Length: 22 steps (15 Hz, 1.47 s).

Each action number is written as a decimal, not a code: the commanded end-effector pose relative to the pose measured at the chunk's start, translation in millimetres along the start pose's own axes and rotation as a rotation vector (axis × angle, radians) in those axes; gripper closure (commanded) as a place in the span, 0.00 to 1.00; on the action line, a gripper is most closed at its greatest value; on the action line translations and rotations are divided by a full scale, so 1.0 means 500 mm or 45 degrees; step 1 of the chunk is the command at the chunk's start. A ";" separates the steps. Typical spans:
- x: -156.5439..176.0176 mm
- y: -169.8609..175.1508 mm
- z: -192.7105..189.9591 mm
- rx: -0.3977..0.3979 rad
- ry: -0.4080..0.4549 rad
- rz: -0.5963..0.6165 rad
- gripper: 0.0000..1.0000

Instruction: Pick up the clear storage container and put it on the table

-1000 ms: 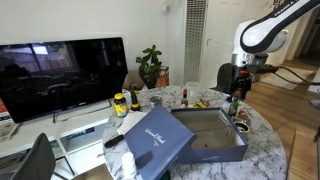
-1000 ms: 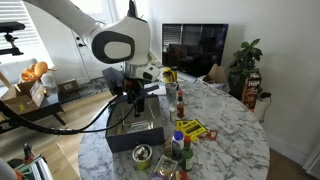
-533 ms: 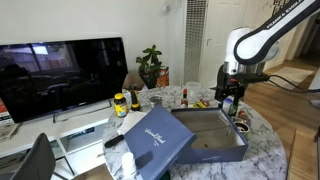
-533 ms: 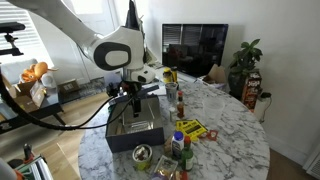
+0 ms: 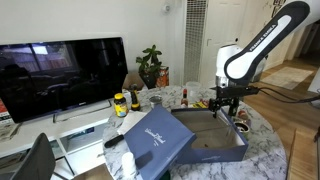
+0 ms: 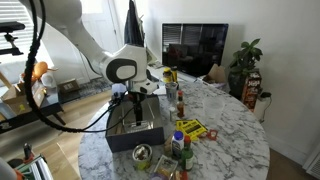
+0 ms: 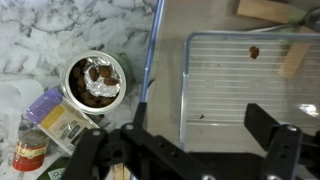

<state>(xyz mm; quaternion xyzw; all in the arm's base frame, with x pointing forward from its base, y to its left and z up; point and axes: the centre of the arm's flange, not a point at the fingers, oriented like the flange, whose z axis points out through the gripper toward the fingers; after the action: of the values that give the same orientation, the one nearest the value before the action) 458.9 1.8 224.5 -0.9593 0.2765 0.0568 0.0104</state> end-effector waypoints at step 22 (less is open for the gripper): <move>0.051 0.068 0.034 0.042 -0.254 -0.503 0.99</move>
<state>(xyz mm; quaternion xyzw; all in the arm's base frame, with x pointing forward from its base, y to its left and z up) 477.0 -37.9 180.5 -0.9829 0.1081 0.1389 0.0551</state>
